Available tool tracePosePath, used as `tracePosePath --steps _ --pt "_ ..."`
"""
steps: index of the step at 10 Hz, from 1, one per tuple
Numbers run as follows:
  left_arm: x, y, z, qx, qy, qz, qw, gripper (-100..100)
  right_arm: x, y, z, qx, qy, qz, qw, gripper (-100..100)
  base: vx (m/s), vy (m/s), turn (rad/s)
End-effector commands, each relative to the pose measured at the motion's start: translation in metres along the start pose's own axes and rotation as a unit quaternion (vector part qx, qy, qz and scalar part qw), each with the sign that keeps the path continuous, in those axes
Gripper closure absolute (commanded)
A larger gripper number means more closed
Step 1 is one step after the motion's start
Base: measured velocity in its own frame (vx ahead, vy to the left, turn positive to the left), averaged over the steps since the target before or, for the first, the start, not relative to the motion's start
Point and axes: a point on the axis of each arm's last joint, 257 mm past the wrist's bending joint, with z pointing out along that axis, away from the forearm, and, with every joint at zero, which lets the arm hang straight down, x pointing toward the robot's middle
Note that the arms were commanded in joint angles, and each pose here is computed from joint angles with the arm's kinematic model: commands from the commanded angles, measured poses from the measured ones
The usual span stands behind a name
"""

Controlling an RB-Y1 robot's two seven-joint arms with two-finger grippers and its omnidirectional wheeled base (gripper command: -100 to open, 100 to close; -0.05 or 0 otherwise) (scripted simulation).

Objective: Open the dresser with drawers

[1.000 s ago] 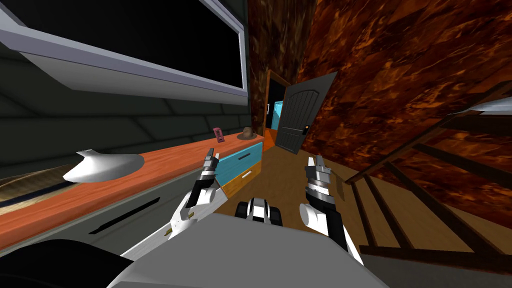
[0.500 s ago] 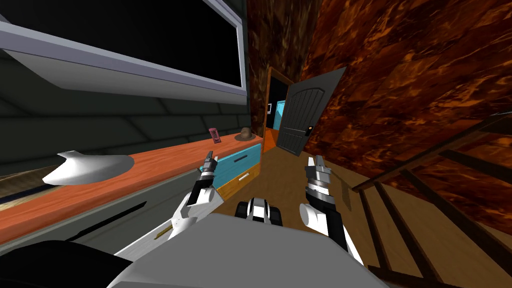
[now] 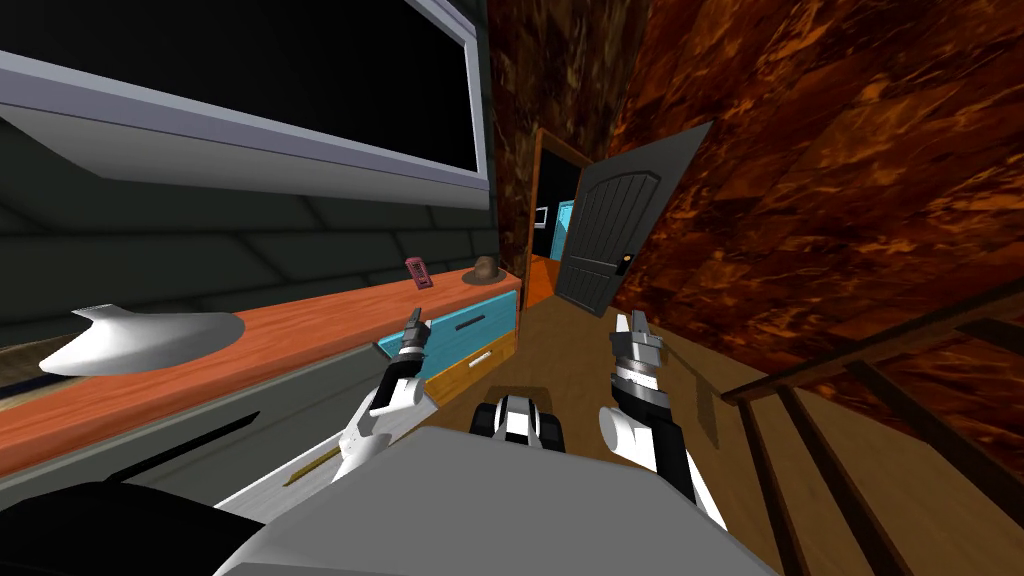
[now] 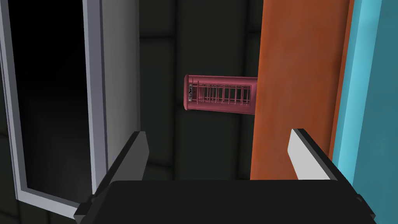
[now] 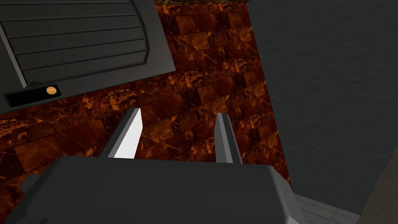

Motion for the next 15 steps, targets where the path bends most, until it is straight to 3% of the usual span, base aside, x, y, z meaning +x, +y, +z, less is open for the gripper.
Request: tracePosePath --steps 1,2,3,5,7,8,10,11,13,14,15 --pt "-0.022 0.035 -0.002 -0.04 -0.024 -0.014 0.9988 -100 0.0 0.0 0.0 0.0 0.0 0.0 1.0 0 0.139 -0.196 0.112" --pt "-0.03 0.048 -0.004 -0.056 -0.034 -0.02 0.9977 -100 0.0 0.0 0.0 0.0 0.0 0.0 1.0 0 0.12 -0.172 0.115" --pt "-0.03 0.048 -0.004 -0.056 -0.034 -0.02 0.9977 -100 0.0 0.0 0.0 0.0 0.0 0.0 1.0 0 0.073 -0.13 0.008" --pt "-0.045 0.074 -0.011 -0.087 -0.054 -0.034 0.9941 -100 0.0 0.0 0.0 0.0 0.0 0.0 1.0 0 0.089 -0.142 0.075" --pt "-0.058 0.1 -0.02 -0.117 -0.075 -0.051 0.989 -100 0.0 0.0 0.0 0.0 0.0 0.0 1.0 0 0.14 -0.167 0.117" --pt "-0.058 0.1 -0.02 -0.117 -0.075 -0.051 0.989 -100 0.0 0.0 0.0 0.0 0.0 0.0 1.0 0 0.096 -0.119 0.029" --pt "-0.065 0.123 -0.031 -0.143 -0.095 -0.069 0.9827 -100 0.0 0.0 0.0 0.0 0.0 0.0 1.0 0 0.062 -0.106 0.059" --pt "-0.066 0.144 -0.043 -0.165 -0.112 -0.09 0.9757 -100 0.0 0.0 0.0 0.0 0.0 0.0 1.0 0 0.095 -0.159 0.106" --pt "-0.062 0.159 -0.054 -0.18 -0.125 -0.11 0.9694 -100 0.0 0.0 0.0 0.0 0.0 0.0 1.0 0 0.084 -0.131 0.05" --pt "-0.063 0.155 -0.05 -0.174 -0.121 -0.103 0.9717 -100 0.0 0.0 0.0 0.0 0.0 0.0 1.0 0 0.024 -0.048 0.006" --pt "-0.062 0.156 -0.051 -0.176 -0.122 -0.105 0.9712 -100 0.0 0.0 0.0 0.0 0.0 0.0 1.0 0 0.008 -0.013 -0.001"
